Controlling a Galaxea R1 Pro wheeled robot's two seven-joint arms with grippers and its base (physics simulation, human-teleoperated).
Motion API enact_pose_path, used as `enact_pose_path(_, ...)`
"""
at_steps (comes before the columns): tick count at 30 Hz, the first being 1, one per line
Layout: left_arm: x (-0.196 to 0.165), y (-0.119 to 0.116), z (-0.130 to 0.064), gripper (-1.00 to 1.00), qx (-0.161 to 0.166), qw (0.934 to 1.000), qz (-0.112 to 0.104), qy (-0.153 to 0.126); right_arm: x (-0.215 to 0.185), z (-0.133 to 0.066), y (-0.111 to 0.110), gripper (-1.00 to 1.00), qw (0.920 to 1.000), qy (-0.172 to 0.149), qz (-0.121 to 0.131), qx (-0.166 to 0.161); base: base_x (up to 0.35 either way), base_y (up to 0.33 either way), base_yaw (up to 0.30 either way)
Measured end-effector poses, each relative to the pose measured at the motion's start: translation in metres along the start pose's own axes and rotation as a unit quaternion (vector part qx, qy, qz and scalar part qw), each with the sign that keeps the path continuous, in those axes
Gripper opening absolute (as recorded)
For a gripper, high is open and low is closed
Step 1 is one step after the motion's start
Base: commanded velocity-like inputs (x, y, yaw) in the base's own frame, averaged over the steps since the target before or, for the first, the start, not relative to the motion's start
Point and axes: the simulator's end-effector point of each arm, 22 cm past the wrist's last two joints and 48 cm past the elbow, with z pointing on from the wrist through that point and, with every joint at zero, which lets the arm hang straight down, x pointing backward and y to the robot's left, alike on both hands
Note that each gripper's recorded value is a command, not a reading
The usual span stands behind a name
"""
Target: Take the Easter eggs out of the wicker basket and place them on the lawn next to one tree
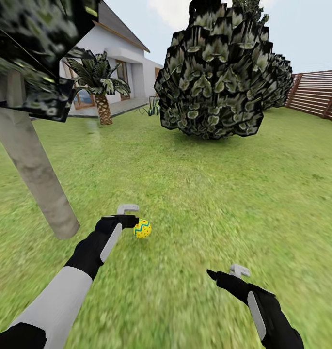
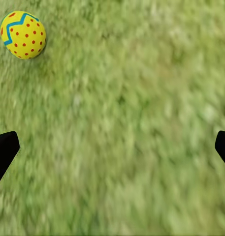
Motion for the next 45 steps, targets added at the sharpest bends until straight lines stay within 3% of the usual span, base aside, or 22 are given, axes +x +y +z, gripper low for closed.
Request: enact_pose_path(45,-0.091,0.000,-0.092,1.00,-0.003,0.9959,0.003,-0.090,-0.073,-0.055,0.045,1.00,0.9960,-0.081,-0.025,-0.029,0.000,0.000,0.000)
